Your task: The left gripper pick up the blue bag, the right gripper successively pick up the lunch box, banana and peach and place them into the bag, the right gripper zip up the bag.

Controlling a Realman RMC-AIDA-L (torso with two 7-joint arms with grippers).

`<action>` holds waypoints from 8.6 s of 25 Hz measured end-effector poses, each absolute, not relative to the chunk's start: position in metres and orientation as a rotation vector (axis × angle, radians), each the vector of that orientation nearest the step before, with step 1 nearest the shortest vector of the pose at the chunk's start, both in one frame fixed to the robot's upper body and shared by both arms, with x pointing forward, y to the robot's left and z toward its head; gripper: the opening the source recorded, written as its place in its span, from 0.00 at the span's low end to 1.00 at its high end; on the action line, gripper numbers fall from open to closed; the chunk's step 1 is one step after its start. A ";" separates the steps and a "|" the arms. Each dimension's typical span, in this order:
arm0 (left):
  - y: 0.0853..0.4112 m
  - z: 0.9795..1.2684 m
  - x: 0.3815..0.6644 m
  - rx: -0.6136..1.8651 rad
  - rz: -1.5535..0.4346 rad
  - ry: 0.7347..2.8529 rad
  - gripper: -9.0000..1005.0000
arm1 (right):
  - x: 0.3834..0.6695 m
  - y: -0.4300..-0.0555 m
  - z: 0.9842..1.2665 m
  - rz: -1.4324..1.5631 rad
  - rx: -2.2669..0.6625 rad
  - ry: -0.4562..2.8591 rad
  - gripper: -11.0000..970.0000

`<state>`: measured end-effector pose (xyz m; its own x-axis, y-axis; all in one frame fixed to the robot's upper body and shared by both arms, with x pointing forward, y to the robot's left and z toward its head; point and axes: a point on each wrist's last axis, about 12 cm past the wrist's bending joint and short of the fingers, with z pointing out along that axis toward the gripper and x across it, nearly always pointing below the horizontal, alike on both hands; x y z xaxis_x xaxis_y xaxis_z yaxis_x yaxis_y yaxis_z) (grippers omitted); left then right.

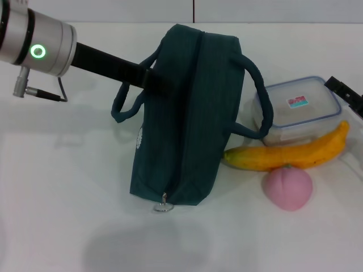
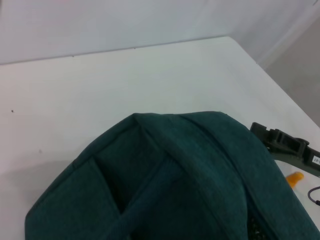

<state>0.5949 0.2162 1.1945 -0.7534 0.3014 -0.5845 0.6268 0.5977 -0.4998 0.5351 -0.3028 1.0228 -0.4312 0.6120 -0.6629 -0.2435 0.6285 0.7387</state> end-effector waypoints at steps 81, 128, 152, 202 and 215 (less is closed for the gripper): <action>0.211 1.191 0.592 0.766 -1.035 2.368 0.05 | 0.498 -0.321 1.048 1.621 0.834 1.288 0.12; 0.189 1.207 0.603 0.809 -1.047 2.346 0.05 | 0.530 -0.264 1.069 1.726 0.387 1.522 0.14; 0.187 1.209 0.604 0.824 -1.041 2.342 0.05 | 0.562 -0.222 1.087 1.602 -0.128 1.718 0.15; 0.213 1.195 0.607 0.729 -0.937 2.406 0.05 | 0.506 -0.351 1.060 0.713 -0.507 1.835 0.65; 0.211 1.192 0.608 0.724 -0.944 2.420 0.05 | 0.517 -0.330 1.049 0.723 -0.548 1.829 0.65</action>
